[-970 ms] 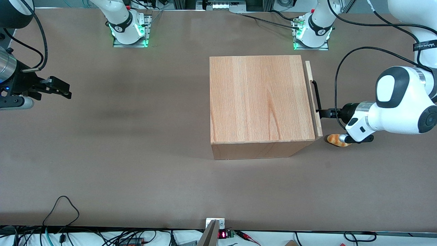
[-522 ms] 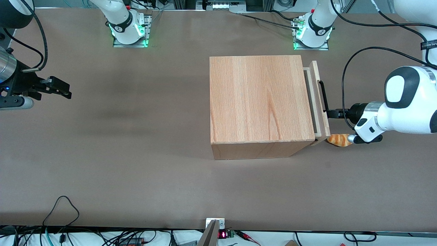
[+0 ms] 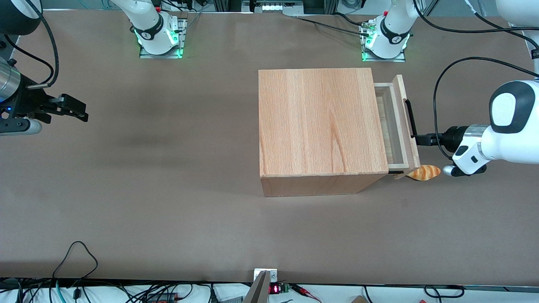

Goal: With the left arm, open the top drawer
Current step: 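Pull the handle with the left gripper, sliding the drawer out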

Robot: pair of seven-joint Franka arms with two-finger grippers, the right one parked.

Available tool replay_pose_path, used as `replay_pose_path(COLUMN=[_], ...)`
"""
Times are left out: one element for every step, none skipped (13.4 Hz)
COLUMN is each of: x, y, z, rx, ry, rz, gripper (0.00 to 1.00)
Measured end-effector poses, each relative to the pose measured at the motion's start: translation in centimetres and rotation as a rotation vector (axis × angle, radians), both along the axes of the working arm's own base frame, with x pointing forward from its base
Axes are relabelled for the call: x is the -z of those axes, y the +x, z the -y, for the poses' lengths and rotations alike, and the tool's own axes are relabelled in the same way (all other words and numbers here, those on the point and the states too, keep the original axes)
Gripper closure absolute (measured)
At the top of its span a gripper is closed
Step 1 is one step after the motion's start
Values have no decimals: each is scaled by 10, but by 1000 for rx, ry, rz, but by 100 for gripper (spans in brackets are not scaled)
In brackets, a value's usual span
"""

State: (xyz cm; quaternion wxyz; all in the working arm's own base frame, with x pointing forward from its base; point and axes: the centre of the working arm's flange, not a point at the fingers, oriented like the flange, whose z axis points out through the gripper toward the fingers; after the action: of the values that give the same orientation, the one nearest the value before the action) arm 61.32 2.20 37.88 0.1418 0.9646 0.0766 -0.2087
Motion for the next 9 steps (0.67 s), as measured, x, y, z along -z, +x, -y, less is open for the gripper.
replay_pose_path(x=[0, -1, -3, -5, -7, -7, -7, -8, -8], y=[0, -1, -1, 0, 0, -1, -1, -2, -3], z=[-4, -8, -13, -18, -24, -30, -37, -43, -47], rx=[-6, -12, -18, -21, -22, -25, -28, -30, -32], ry=[0, 0, 0, -2, -6, -6, -3, -2, -1], rz=[-1, -1, 2, 8, 14, 17, 18, 20, 22], gripper=[0, 0, 0, 0, 0, 0, 0, 0, 0])
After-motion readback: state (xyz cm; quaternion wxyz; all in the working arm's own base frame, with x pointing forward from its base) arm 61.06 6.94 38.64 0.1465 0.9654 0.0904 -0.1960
